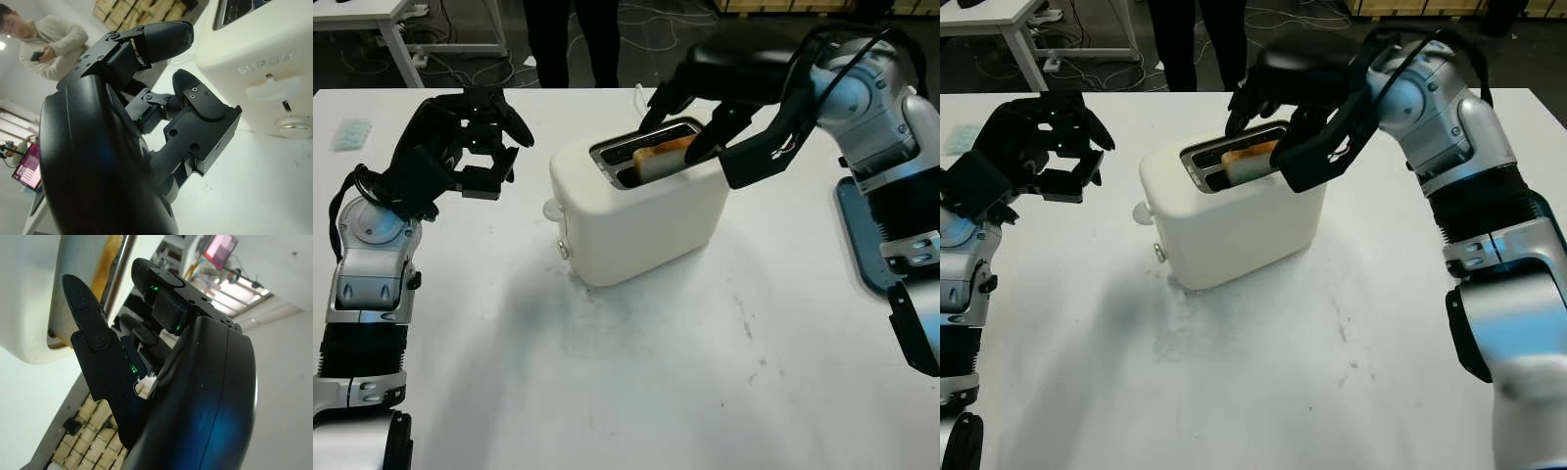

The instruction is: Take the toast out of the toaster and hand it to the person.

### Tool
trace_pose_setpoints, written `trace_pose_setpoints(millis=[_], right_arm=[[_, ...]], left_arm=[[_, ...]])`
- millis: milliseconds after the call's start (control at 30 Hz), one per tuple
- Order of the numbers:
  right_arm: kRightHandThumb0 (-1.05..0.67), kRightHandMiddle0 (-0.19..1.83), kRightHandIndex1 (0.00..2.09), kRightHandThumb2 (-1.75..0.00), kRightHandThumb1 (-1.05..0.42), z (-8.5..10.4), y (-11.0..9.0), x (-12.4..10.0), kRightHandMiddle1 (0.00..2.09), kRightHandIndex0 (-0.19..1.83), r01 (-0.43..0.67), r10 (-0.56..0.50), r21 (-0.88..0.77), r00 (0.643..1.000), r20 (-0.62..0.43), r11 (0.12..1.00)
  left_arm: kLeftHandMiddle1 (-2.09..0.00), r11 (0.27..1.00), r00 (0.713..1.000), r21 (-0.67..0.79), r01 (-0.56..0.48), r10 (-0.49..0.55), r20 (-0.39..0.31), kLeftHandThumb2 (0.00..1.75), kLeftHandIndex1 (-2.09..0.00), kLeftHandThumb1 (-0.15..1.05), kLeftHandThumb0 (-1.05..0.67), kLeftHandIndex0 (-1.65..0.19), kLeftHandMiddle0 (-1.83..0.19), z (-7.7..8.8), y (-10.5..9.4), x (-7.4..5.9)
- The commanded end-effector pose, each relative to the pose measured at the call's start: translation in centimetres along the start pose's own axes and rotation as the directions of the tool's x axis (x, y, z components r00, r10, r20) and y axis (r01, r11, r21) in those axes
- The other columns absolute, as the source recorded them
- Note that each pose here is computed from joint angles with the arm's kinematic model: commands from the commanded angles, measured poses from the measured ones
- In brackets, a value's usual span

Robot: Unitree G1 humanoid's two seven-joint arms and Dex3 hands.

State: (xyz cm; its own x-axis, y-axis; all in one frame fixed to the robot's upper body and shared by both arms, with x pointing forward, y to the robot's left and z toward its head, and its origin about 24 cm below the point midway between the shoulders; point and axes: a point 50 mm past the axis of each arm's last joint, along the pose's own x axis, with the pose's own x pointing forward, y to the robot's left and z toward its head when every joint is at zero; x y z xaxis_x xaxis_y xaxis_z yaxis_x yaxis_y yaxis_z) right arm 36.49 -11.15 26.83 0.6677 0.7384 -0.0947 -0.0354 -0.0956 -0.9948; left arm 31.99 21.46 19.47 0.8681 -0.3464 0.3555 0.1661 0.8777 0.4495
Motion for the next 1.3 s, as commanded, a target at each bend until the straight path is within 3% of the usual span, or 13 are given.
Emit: trace_pose_setpoints(millis=[0,333,667,700,767,833,967,1067,1133,1267], right_arm=[[-0.41,0.84,0.01,-0.01,-0.7,-0.1,0.5,0.1,0.0,0.9,-0.002,0.002,0.001,1.0,0.001,1.0],[-0.39,0.84,0.0,0.0,-0.7,-0.3,1.3,0.3,0.01,0.86,-0.019,0.019,0.035,1.0,-0.003,0.999],[-0.29,0.89,0.11,0.0,-0.69,-0.5,2.1,0.5,0.03,0.98,-0.044,0.045,0.082,0.999,-0.004,0.996],[-0.3,0.89,0.17,0.0,-0.69,-0.5,2.2,0.5,0.03,0.96,-0.05,0.05,0.081,0.999,-0.006,0.995],[-0.32,0.91,0.63,0.0,-0.69,-0.5,2.5,0.5,0.03,0.78,-0.062,0.063,0.082,0.998,-0.012,0.995],[-0.32,0.93,0.95,0.0,-0.69,-0.5,2.7,0.6,0.03,0.77,-0.067,0.068,0.09,0.998,-0.01,0.994],[-0.33,0.97,1.15,0.0,-0.69,-0.5,3.1,0.6,0.05,0.76,-0.075,0.075,0.065,0.997,0.01,0.995],[-0.34,1.01,1.48,0.0,-0.7,-0.5,3.3,0.6,0.06,0.77,-0.081,0.08,0.05,0.997,0.024,0.995],[-0.33,1.05,1.52,-0.01,-0.71,-0.5,3.3,0.5,0.08,0.8,-0.08,0.078,0.054,0.996,0.031,0.995],[-0.27,1.17,1.25,-0.02,-0.77,-0.7,3.1,0.5,0.15,0.91,-0.079,0.078,0.053,0.996,0.034,0.995]], left_arm=[[-1.44,1.0,1.0,0.003,-0.004,0.004,0.0,1.25,-1.3,0.46,-0.04,-0.72,-0.99,-0.1,0.0,-0.1],[-1.43,1.0,1.0,0.003,-0.005,0.005,-0.006,1.25,-1.3,0.45,-0.04,-0.73,-1.0,-0.2,0.0,-0.2],[-1.43,1.0,1.0,0.003,-0.006,0.006,-0.005,1.25,-1.3,0.45,-0.04,-0.74,-1.0,-0.1,0.0,-0.2],[-1.43,1.0,1.0,0.004,-0.006,0.006,-0.006,1.25,-1.3,0.45,-0.04,-0.74,-1.0,-0.1,0.0,-0.2],[-1.43,1.0,1.0,-0.005,-0.006,0.006,-0.009,1.24,-1.3,0.45,-0.06,-0.73,-1.0,-0.1,0.0,-0.2],[-1.44,1.0,1.0,-0.012,-0.01,0.01,-0.009,1.24,-1.3,0.46,-0.05,-0.73,-0.99,0.0,0.0,-0.2],[-1.44,1.0,1.0,-0.004,-0.01,0.01,-0.008,1.23,-1.3,0.46,-0.05,-0.74,-0.99,0.1,0.1,-0.2],[-1.45,1.0,1.0,-0.007,-0.009,0.009,-0.005,1.23,-1.3,0.46,-0.04,-0.74,-0.99,0.1,0.1,-0.2],[-1.45,1.0,1.0,-0.006,-0.006,0.006,0.001,1.23,-1.3,0.46,-0.04,-0.74,-0.99,0.1,0.1,-0.2],[-1.45,1.0,1.0,0.0,-0.009,0.009,0.008,1.25,-1.31,0.44,-0.07,-0.75,-1.01,0.0,0.1,-0.1]])
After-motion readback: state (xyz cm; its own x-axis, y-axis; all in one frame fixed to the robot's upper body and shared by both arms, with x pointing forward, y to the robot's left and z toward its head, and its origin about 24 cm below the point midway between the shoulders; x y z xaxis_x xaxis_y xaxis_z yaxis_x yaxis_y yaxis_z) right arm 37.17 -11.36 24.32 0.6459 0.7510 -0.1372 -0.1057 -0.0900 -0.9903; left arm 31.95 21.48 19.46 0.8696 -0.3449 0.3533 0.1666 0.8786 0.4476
